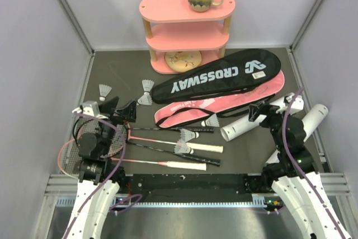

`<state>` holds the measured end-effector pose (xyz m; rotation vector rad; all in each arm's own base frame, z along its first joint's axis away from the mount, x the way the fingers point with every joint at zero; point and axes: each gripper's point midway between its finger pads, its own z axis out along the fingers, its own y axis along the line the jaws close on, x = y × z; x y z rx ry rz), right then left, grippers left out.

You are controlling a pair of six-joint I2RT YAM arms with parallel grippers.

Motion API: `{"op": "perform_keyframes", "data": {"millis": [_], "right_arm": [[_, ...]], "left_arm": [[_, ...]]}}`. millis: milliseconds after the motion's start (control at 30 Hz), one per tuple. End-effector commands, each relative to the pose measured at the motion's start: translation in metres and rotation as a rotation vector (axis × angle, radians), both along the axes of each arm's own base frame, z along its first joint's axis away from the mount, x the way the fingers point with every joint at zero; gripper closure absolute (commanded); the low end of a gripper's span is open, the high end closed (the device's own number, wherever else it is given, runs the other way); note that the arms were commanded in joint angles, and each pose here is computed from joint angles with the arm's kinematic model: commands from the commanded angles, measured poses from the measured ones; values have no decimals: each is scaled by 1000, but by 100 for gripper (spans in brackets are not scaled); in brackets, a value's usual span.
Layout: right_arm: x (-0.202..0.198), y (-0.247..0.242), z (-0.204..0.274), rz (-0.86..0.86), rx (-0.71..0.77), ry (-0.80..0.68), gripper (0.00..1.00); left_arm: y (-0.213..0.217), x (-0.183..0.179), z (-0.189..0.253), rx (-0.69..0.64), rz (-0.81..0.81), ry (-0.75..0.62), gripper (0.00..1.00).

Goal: Pack up the badminton gear
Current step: Open the lid of the shuttle tube.

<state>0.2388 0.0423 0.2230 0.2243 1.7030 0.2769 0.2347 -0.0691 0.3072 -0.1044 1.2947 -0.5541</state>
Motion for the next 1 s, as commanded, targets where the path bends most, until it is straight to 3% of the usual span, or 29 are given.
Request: {"op": "perform_keyframes", "data": {"millis": [0,167,400,567,833,967], "right_arm": [[9,7,-8,-11,40,108,1],[16,7,-37,-97,128,282,1],[7,30,-76,-199,498,482,1],[-1,36,-117,-293,652,628,1],[-4,41,-143,-326,675,720,2],[-3,43,-152,-344,721,725,7]], "left_arm": [[-18,5,4,9,-95,30,1],[-37,19,-10,34,-193,152,1],[-74,23,-30,54,-421,284,1],[-102,15,-53,27,-564,370,2],[-155,-13,-83,61,-710,459,5],[-173,-20,-87,59,-754,464,7]]}}
